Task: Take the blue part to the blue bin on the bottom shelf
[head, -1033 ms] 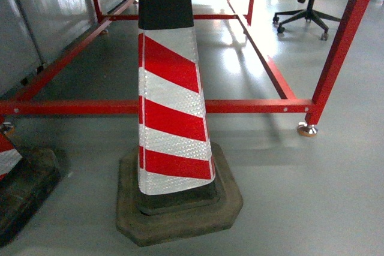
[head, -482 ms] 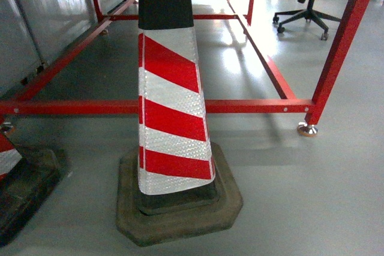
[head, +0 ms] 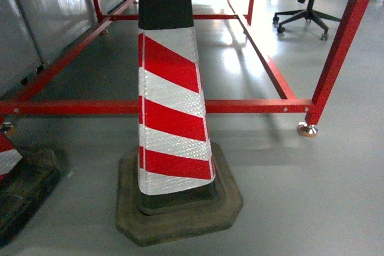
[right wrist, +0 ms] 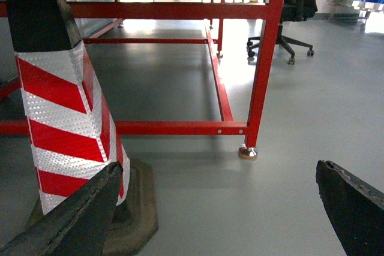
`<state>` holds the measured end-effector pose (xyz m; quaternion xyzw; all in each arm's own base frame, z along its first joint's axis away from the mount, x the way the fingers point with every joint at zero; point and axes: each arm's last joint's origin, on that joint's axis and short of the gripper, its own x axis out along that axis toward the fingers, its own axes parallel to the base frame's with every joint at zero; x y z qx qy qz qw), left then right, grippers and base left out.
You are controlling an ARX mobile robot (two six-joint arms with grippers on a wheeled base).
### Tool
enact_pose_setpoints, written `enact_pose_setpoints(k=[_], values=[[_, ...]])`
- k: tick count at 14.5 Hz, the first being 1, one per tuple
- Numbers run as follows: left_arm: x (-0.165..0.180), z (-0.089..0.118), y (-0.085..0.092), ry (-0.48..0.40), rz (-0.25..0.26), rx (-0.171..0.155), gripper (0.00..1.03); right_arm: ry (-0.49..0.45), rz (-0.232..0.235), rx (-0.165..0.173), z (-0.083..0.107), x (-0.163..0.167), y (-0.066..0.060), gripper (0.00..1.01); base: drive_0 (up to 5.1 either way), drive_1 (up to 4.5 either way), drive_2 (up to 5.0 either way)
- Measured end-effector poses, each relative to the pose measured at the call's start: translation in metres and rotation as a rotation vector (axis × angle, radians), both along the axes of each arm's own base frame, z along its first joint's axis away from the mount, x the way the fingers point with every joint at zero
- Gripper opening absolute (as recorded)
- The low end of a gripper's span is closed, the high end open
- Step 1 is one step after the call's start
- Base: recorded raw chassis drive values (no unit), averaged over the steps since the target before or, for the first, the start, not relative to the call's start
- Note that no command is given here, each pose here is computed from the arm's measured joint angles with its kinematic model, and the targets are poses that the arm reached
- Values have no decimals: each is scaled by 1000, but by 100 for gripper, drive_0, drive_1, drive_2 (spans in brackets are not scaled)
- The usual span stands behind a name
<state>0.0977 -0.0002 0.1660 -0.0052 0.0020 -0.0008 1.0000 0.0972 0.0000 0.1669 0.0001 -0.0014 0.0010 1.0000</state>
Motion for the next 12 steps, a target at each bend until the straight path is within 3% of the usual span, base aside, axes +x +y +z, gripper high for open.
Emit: enact_pose_setpoints(k=[12], values=[[0,0,0,3,0,0,98,3,0,0,0,0,0,98,0,0,0]])
